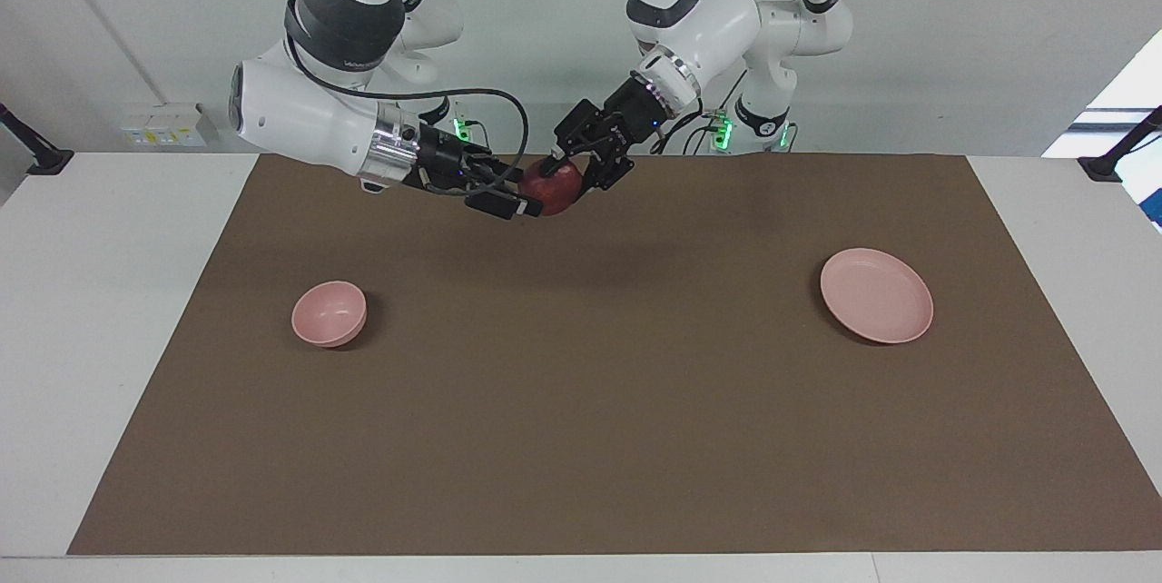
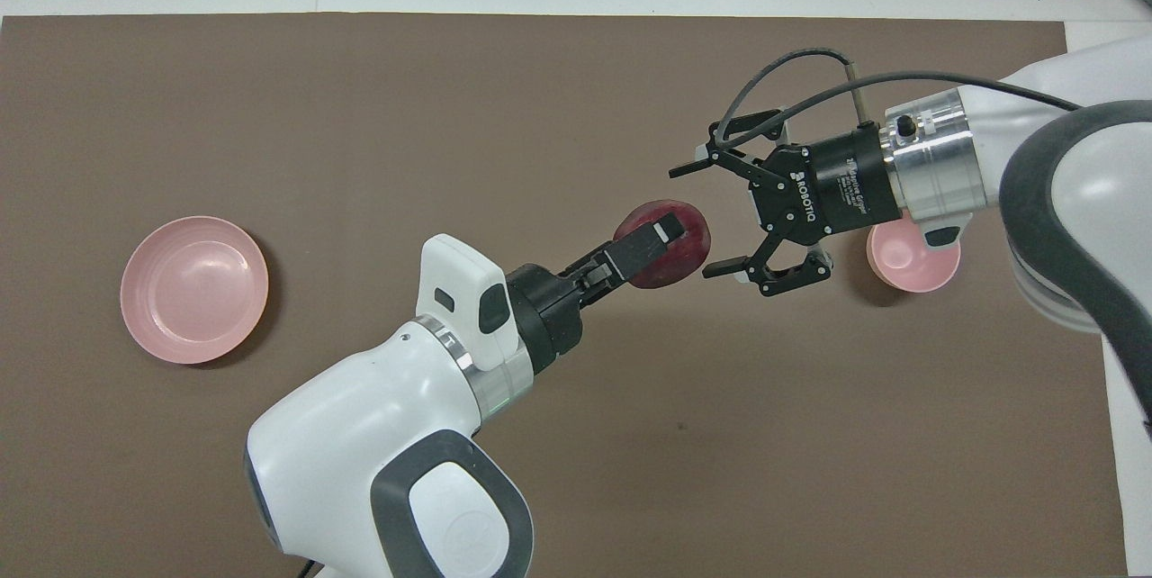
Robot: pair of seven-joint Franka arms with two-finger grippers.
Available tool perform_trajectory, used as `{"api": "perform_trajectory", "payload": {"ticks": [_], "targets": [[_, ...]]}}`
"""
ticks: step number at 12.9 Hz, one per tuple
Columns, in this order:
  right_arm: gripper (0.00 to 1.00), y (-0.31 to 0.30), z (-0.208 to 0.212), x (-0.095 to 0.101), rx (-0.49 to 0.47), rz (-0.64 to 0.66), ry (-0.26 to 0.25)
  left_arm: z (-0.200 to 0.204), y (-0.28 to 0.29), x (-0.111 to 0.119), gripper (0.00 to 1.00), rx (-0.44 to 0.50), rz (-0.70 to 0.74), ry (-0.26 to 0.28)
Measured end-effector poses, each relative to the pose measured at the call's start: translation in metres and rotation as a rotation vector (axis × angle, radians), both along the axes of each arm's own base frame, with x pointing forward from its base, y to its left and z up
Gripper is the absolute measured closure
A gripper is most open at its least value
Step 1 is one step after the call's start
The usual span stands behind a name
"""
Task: Move apple from plate to bowl
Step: 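Close the right gripper on the apple held by the left gripper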
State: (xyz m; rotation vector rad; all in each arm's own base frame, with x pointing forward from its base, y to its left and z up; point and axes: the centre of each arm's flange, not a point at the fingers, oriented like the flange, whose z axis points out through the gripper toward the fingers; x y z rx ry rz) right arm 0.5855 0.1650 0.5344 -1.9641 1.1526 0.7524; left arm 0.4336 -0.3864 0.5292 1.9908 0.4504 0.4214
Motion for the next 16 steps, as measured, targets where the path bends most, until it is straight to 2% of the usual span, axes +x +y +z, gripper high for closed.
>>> {"api": "perform_trajectory", "payload": {"ticks": [8, 12, 14, 16], "targets": [[0.00, 0.014, -0.008, 0.002, -0.008, 0.002, -0.003, -0.001, 0.003, 0.002, 0.25, 0.002, 0.015, -0.003], [0.00, 0.038, -0.009, -0.005, -0.010, 0.039, -0.005, 0.000, 0.003, 0.002, 0.25, 0.002, 0.016, -0.004], [0.19, 0.040, -0.010, -0.006, -0.011, 0.043, -0.004, 0.001, 0.005, 0.004, 0.25, 0.002, 0.024, -0.007], [0.20, 0.040, -0.010, -0.006, -0.011, 0.043, -0.004, 0.000, 0.005, 0.004, 0.25, 0.002, 0.024, -0.007]]}}
